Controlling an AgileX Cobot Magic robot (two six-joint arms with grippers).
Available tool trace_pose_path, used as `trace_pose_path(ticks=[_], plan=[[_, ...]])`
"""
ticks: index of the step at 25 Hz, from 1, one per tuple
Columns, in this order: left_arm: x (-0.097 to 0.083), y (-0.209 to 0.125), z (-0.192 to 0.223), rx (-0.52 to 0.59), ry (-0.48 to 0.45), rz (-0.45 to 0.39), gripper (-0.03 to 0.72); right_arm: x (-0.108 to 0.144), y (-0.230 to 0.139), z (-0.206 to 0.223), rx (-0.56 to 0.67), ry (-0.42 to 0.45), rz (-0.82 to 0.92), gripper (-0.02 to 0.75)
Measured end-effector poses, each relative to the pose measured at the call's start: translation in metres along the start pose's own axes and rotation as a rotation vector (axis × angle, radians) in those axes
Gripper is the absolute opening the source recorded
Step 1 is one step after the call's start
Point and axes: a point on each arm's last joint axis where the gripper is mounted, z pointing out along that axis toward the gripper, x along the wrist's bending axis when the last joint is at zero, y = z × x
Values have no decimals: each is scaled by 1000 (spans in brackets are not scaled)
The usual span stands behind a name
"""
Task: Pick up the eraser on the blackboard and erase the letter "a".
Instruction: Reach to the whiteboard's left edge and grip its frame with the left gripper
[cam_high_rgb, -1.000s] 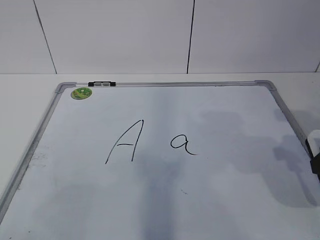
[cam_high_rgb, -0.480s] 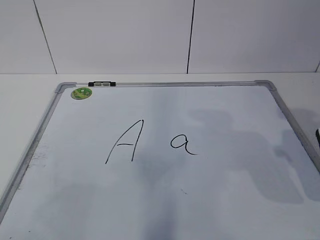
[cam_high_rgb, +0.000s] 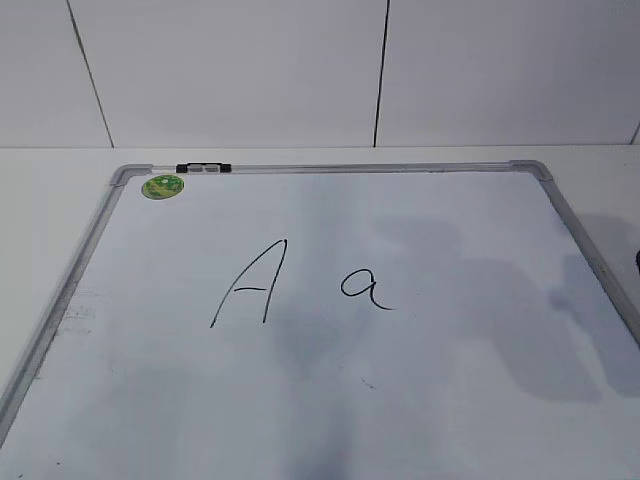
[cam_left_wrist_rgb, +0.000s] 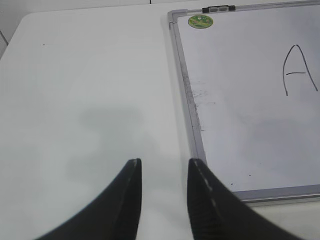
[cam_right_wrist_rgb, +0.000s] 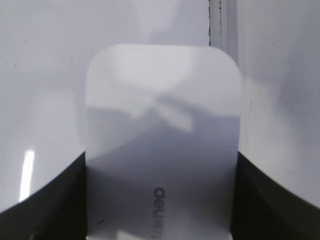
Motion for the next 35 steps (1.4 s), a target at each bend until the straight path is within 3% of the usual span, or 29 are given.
trace_pose_path(ticks=[10,17,20,27,35], plan=[[-1,1,1,1,-12,-7,237,0,0,0,0,3,3,517],[-5,32,10,-147,-61,-51,242,1,0,0,1,11,13,517],[-5,47,23,-161,-76,-79,242,1,0,0,1,13,14,517],[-3,71,66,-101,-69,-118,244,1,0,0,1,15,16,517],[-1,93,115,73,-55,-113,245,1,0,0,1,15,16,517]])
